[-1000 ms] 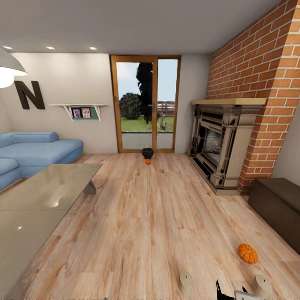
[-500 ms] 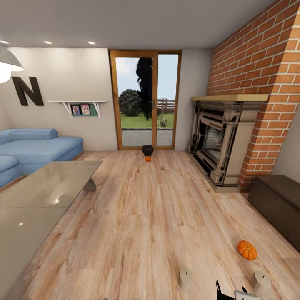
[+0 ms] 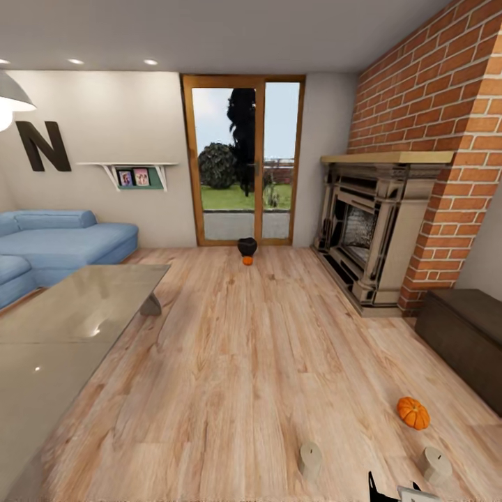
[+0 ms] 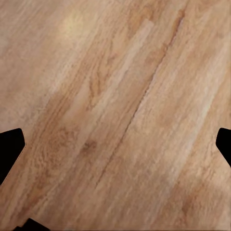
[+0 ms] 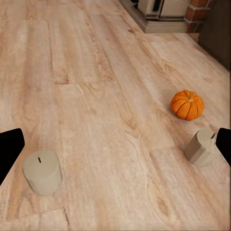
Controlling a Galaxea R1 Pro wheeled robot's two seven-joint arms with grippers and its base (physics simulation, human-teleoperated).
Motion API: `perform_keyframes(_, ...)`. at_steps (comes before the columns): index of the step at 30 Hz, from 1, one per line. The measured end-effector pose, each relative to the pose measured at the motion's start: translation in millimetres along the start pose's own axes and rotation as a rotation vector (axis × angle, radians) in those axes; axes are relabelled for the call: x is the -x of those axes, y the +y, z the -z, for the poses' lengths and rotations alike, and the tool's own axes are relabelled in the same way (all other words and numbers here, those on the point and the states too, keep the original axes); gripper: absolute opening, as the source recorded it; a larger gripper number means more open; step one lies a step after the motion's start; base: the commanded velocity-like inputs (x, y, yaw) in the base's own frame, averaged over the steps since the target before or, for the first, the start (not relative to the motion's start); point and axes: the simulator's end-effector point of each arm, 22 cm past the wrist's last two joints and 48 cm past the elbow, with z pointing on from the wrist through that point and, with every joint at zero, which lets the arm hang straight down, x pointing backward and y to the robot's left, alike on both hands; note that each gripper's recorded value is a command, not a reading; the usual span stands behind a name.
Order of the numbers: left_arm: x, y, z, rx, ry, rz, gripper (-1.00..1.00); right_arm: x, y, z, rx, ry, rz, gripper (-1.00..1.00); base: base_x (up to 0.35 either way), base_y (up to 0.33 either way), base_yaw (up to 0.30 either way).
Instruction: Place each of the two pumpkins and all three candles from the living room inside a cabinet in the living room (use any cabinet), then make sure every cabinet is closed, and position the cauldron so it is next to a table in the living room.
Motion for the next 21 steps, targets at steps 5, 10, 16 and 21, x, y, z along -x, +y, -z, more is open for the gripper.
perform_keyframes(5, -3.6, -0.3, -0.1, 0.000, 0.007, -0.002, 1.00, -2.8, -3.0, 0.0, -0.002, 0.006, 0.006, 1.00, 0.080, 0.270, 0.000)
perform_keyframes(10, -7.2, -2.8, 0.3, -0.002, 0.014, -0.001, 1.00, -4.4, -3.4, 0.1, -0.002, 0.010, 0.008, 1.00, 0.099, 0.107, 0.000)
perform_keyframes(16, -7.9, -4.0, 0.7, -0.003, 0.013, 0.000, 1.00, -3.8, -9.9, -0.7, -0.009, 0.009, 0.014, 1.00, 0.187, 0.198, 0.000)
perform_keyframes(21, -10.8, -8.9, 1.7, -0.009, 0.018, 0.001, 1.00, -3.3, -13.5, -1.5, -0.011, 0.008, 0.020, 1.00, 0.072, 0.050, 0.000)
